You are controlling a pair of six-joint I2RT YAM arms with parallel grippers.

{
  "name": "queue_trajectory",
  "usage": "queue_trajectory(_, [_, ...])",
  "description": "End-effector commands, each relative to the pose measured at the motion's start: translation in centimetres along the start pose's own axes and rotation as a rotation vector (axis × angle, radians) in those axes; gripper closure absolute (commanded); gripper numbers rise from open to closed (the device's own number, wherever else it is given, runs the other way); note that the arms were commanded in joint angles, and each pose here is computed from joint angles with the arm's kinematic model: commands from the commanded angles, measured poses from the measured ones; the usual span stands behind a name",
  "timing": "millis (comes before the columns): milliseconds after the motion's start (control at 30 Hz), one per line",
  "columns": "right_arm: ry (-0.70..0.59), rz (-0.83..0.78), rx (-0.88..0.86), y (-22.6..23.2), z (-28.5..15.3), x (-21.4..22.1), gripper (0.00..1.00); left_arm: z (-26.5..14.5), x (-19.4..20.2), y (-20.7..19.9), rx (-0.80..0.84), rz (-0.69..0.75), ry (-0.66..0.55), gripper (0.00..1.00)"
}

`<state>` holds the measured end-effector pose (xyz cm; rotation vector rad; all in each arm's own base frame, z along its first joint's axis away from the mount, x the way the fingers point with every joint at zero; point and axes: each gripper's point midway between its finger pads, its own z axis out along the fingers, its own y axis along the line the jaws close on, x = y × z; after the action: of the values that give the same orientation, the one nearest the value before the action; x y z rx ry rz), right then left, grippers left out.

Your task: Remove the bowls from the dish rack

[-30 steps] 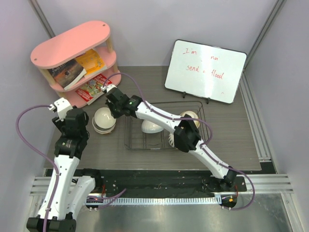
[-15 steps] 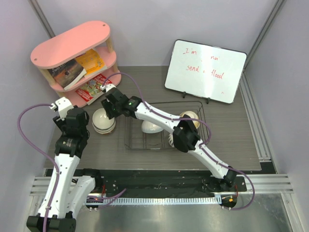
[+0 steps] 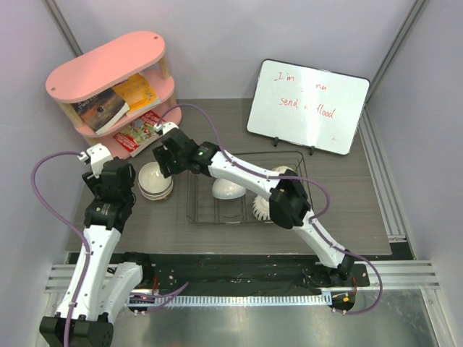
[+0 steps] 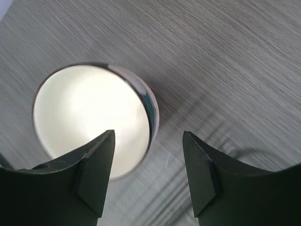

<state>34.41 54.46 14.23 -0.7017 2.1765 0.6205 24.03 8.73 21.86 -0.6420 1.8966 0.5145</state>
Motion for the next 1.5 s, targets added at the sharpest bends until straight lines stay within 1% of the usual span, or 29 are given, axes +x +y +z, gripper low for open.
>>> queue_trajectory(0, [-0.187,0.043,-0.035,1.4,-8.3,-7.6,0.34,0.2,-0.6,-0.9,0.026,-0.008,-0.017,0.39])
queue_trajectory(33, [-0.176,0.04,-0.022,1.0,-8.5,-6.9,0.34,0.2,-0.7,-0.9,0.029,-0.009,-0.018,0.39])
queue_trajectory(67, [-0.224,0.047,-0.03,1.1,-11.1,-8.7,0.34,0.1,-0.6,-1.1,0.041,-0.009,-0.016,0.39])
queue_trajectory(100, [-0.25,0.054,-0.012,0.8,-12.1,-9.3,0.34,0.1,-0.6,-1.5,0.063,-0.003,-0.017,0.43])
queue_trajectory(133, [-0.243,0.055,0.001,0.2,-12.5,-8.7,0.34,-0.3,-0.4,-3.0,0.153,0.007,-0.006,0.46])
queue_trajectory(167, [-0.283,0.069,-0.008,0.1,-15.0,-9.9,0.34,-0.5,0.0,-3.6,0.197,0.032,-0.004,0.48])
queue_trajectory(200, [-0.306,0.086,-0.007,-0.2,-16.1,-10.3,0.34,-0.7,0.1,-4.5,0.244,0.036,-0.008,0.49])
queue_trajectory(233, [-0.278,0.092,0.025,-1.6,-16.0,-8.8,0.33,-1.3,0.2,-6.2,0.337,0.044,-0.007,0.49])
queue_trajectory(267, [-0.309,0.104,0.027,-2.1,-18.3,-9.5,0.33,-1.5,0.4,-6.9,0.372,0.063,-0.004,0.5])
queue_trajectory(300, [-0.309,0.112,0.043,-2.9,-18.7,-9.0,0.31,-1.8,0.6,-7.7,0.41,0.078,0.004,0.49])
queue_trajectory(333, [-0.262,0.118,0.101,-4.9,-18.0,-6.5,0.31,-2.3,0.9,-8.8,0.475,0.094,0.015,0.5])
queue_trajectory(367, [-0.254,0.124,0.123,-5.9,-18.5,-5.7,0.31,-2.8,1.7,-10.1,0.532,0.125,0.036,0.49])
queue_trajectory(400, [-0.279,0.141,0.131,-6.7,-20.1,-5.7,0.3,-3.2,2.0,-10.9,0.571,0.143,0.047,0.49])
queue_trajectory(433, [-0.223,0.171,0.162,-8.3,-19.5,-2.6,0.3,-3.6,2.2,-11.7,0.606,0.156,0.055,0.48])
queue_trajectory(467, [-0.21,0.209,0.167,-9.8,-19.7,-1.6,0.3,-4.5,2.7,-12.8,0.661,0.181,0.065,0.48])
queue_trajectory(500, [-0.257,0.238,0.145,-10.2,-21.6,-2.1,0.3,-4.9,3.2,-13.5,0.684,0.223,0.067,0.46])
queue_trajectory(533, [-0.201,0.269,0.17,-11.6,-20.9,1.3,0.3,-5.1,3.4,-13.8,0.69,0.247,0.061,0.45])
queue_trajectory(567, [-0.192,0.28,0.177,-12.5,-21.2,2.4,0.3,-5.3,3.4,-13.9,0.678,0.272,0.045,0.44])
queue_trajectory(600, [-0.199,0.296,0.2,-13.8,-21.8,3.0,0.3,-6.5,3.8,-14.8,0.725,0.306,0.032,0.43])
queue_trajectory(700, [-0.128,0.315,0.259,-16.7,-22.5,8.2,0.3,-8.0,4.7,-16.1,0.786,0.364,0.017,0.42])
queue_trajectory(733, [-0.126,0.319,0.26,-16.9,-22.9,8.8,0.29,-8.3,5.0,-16.4,0.802,0.384,0.018,0.39])
queue_trajectory(833, [-0.094,0.343,0.298,-17.8,-22.9,10.9,0.3,-9.2,6.0,-17.8,0.862,0.435,0.044,0.39])
queue_trajectory(900, [-0.08,0.358,0.307,-18.0,-22.8,11.7,0.3,-10.1,6.1,-18.9,0.912,0.463,0.05,0.39])
queue_trajectory(933, [-0.073,0.36,0.308,-18.0,-22.7,12.1,0.3,-10.5,6.9,-19.6,0.927,0.52,0.055,0.4])
queue_trajectory(1000, [-0.066,0.367,0.323,-18.3,-22.6,12.6,0.3,-11.6,6.9,-20.6,0.951,0.579,0.026,0.4])
queue_trajectory(1067, [-0.05,0.358,0.33,-18.4,-22.3,13.1,0.3,-12.7,7.4,-21.8,0.95,0.682,-0.011,0.4])
queue_trajectory(1167, [-0.024,0.345,0.329,-18.5,-21.9,13.6,0.29,-13.9,8.4,-23.2,0.974,0.781,-0.031,0.39])
queue_trajectory(1400, [0.028,0.358,0.321,-18.4,-21.3,15.9,0.29,-15.0,10.1,-24.4,1.012,0.877,-0.048,0.37])
queue_trajectory(1467, [0.043,0.359,0.312,-18.3,-21.0,16.4,0.29,-15.7,10.7,-24.7,1.054,0.897,-0.044,0.36])
